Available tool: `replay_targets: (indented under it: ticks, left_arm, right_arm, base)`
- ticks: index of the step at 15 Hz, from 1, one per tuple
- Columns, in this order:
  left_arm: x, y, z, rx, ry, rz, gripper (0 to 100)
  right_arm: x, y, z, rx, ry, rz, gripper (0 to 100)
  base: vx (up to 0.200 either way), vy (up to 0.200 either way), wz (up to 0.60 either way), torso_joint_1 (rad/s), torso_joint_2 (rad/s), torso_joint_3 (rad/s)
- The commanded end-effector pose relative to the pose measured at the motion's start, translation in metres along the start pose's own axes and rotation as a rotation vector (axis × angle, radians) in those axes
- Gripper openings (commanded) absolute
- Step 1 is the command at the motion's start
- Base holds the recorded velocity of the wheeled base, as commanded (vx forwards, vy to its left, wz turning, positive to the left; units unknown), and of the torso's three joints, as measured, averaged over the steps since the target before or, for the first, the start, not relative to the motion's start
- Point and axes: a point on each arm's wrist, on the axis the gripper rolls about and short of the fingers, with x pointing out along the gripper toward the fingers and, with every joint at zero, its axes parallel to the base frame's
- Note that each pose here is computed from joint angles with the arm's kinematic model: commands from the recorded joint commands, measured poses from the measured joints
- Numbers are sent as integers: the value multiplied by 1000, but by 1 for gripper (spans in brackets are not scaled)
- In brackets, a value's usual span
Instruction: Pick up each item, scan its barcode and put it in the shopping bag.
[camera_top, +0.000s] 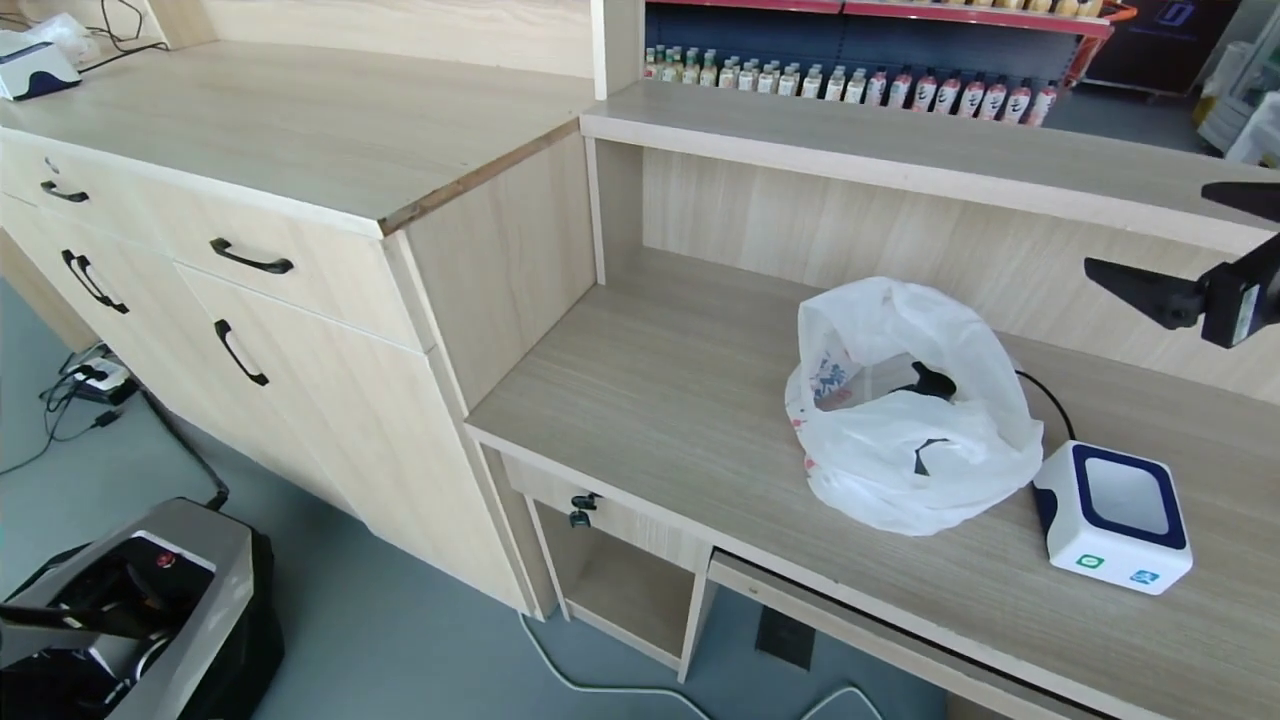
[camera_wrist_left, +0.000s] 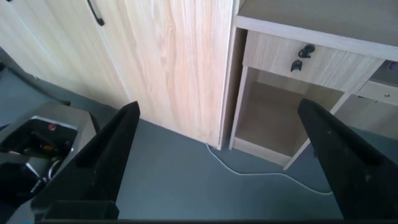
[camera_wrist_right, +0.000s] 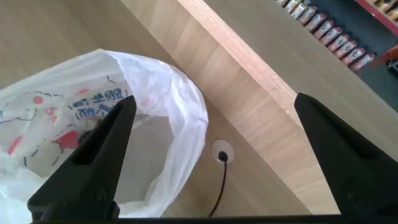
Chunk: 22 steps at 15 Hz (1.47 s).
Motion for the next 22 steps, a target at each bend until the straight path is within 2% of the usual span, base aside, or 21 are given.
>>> replay_targets:
  ticks: [1,4,6,7,11,14,18,21,22]
  left_arm:
    - [0,0,0,0,-1,0,100]
    - [0,0,0,0,-1,0,100]
    - [0,0,0,0,-1,0,100]
    - [0,0,0,0,-1,2,100]
    - [0,0,0,0,-1,0,100]
    - [0,0,0,0,-1,0,100]
    - [0,0,0,0,-1,2,100]
    - [0,0,0,0,-1,0,100]
    - [0,0,0,0,-1,2,100]
  right_arm:
    - [-22,-17,8,-28,2,-98,100]
    - [-33,-41,8,-4,95,-173,100]
    - [-35,-47,9,27,138,-219,100]
    - [-36,-48,7,84,180,-276,100]
    - [-41,-48,12,114,183,-279,100]
    - [-40,-51,17,103,160,-286,100]
    - [-37,-58,23,94,144,-308,100]
    - [-36,-60,18,125,225,-399,100]
    - [-37,-59,14,148,280,-405,100]
  base:
    - [0,0,-600,-163,540,330]
    - [0,0,-600,-175,525,356]
    - [0,0,-600,-139,522,356]
    - [0,0,0,-149,515,369]
    - [0,0,0,-58,205,152]
    - [0,0,0,0,0,0]
    - [0,0,0,106,-373,-257]
    - [0,0,0,165,-510,-343]
    - [0,0,0,193,-535,-354]
